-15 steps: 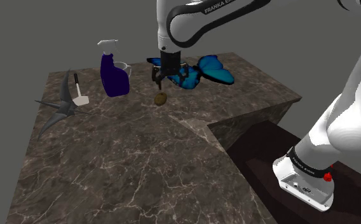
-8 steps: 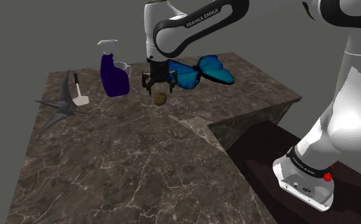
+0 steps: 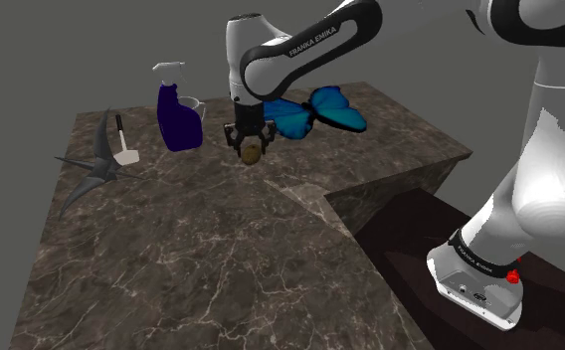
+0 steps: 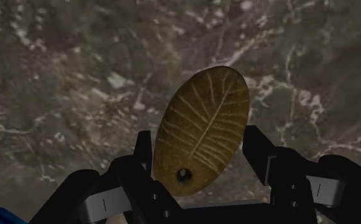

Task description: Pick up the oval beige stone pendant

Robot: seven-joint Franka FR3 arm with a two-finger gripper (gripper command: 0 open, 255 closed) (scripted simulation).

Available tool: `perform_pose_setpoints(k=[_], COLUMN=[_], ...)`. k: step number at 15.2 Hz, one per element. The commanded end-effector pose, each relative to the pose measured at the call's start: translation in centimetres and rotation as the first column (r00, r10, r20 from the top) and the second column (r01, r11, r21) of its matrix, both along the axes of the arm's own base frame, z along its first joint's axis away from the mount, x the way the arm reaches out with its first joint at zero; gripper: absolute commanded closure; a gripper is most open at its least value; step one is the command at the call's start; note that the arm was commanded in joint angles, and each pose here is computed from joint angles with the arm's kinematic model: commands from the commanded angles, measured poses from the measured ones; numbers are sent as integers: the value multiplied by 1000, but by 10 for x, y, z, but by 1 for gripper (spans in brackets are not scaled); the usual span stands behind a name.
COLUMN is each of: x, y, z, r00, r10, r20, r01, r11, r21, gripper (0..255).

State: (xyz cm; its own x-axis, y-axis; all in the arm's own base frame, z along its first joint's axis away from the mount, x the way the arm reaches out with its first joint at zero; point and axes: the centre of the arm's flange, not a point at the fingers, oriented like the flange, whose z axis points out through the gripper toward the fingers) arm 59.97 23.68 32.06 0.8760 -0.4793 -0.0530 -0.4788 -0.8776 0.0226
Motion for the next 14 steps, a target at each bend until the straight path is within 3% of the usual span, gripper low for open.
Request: perform_pose_setpoints(k=[1, 7, 14], x=[0, 0, 0], y=[0, -1, -1], z=[-1, -1, 36], r00=[1000, 1000, 1000], r10=[0, 0, 0], r20=[-1, -1, -1], r01=[0, 0, 0], r11=[1000, 1000, 1000], r21=[0, 0, 0], gripper=[255, 255, 255])
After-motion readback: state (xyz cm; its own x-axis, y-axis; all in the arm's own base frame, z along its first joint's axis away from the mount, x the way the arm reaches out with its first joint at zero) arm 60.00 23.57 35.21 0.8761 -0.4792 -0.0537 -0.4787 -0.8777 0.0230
